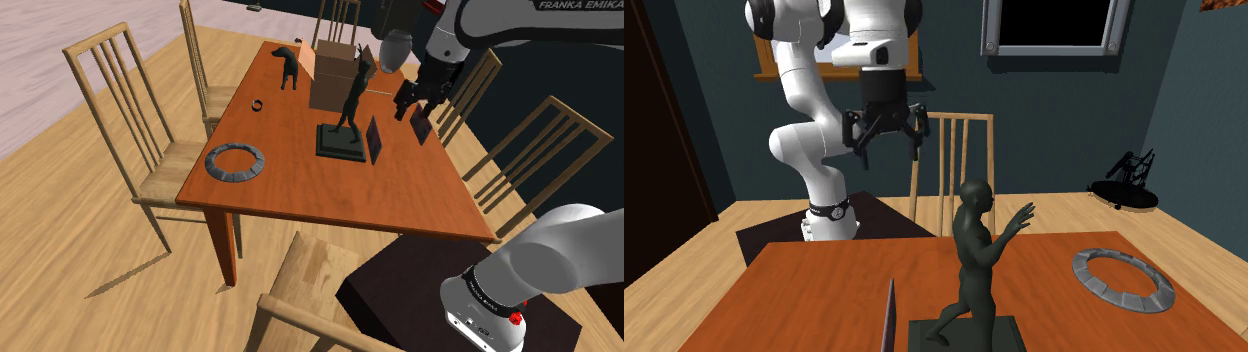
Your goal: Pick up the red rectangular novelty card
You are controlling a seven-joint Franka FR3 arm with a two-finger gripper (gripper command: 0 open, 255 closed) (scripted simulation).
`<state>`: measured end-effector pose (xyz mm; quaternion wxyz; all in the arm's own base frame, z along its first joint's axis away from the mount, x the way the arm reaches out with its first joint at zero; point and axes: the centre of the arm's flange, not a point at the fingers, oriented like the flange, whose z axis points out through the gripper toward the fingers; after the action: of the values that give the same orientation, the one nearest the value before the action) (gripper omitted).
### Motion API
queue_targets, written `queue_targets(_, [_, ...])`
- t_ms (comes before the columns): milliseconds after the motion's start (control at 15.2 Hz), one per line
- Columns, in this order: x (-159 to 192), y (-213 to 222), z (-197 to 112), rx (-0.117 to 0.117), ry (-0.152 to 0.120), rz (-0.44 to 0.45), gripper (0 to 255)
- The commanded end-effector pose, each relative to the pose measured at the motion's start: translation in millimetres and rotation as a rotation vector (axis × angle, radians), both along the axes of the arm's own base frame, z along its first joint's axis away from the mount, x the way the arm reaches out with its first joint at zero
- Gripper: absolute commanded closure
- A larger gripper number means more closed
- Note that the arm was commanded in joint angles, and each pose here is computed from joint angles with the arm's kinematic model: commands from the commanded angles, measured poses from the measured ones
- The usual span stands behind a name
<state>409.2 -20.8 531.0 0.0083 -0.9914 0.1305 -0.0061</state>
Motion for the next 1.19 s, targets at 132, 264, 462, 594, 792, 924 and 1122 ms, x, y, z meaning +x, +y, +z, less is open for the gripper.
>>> queue_targets(132, [35.4,-18.9,-33.9,-0.007,0.000,-0.099,0])
queue_targets(264, [53.5,-30.0,-49.1,-0.010,0.000,-0.147,0])
queue_targets(462, [79.6,-48.3,-71.9,-0.016,0.001,-0.220,0])
queue_targets(594, [96.2,-61.6,-87.1,-0.019,0.001,-0.268,0])
queue_targets(792, [119.8,-83.1,-109.8,-0.025,0.002,-0.341,0])
queue_targets(924, [134.7,-98.5,-124.8,-0.028,0.002,-0.390,0])
queue_targets(1122, [144.2,-109.2,-140.2,-0.031,0.003,-0.422,0])
